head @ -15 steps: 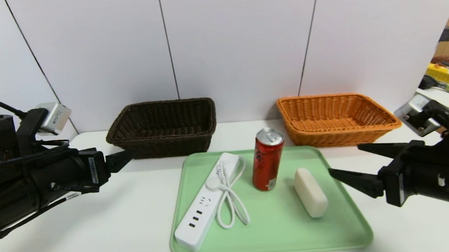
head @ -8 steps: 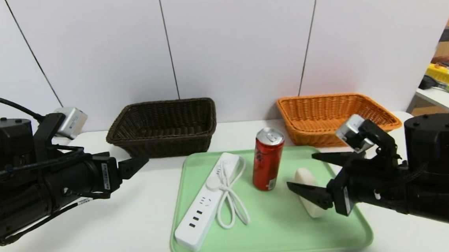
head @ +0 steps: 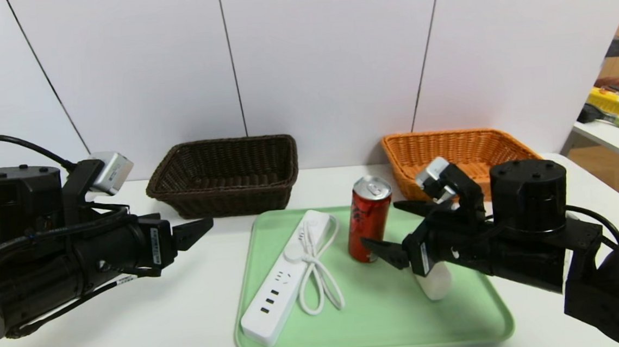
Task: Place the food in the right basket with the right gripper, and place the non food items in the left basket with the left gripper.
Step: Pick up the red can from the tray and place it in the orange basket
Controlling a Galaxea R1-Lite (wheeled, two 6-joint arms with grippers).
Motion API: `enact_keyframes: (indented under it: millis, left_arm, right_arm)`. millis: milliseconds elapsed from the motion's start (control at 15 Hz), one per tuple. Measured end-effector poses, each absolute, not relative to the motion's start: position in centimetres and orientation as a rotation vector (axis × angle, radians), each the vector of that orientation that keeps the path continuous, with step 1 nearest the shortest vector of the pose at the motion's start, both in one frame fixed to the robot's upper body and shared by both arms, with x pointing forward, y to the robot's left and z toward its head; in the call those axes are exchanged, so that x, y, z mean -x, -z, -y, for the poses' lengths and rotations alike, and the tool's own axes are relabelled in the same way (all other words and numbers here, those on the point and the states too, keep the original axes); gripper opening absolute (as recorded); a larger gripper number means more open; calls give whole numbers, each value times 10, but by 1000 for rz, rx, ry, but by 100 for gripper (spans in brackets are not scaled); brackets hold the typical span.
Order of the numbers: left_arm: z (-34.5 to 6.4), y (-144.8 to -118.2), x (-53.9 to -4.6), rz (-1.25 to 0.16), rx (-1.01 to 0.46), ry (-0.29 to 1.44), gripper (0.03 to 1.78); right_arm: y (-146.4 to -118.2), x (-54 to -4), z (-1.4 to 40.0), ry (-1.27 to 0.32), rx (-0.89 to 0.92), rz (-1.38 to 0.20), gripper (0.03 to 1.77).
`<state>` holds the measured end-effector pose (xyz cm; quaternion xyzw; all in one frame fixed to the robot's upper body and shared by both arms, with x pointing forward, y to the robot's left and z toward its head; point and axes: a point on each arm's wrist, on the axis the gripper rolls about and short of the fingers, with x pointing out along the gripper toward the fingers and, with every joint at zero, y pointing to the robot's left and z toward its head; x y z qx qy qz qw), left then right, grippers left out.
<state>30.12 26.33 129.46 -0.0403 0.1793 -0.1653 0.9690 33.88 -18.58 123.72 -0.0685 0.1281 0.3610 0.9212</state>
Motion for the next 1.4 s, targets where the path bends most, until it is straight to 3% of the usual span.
enact_keyframes:
  millis: [1400]
  left_arm:
    - [-259, -1289, -307, -388, 76, 343, 169]
  right_arm:
    - [-1214, -378, 156, -729, 141, -258, 170]
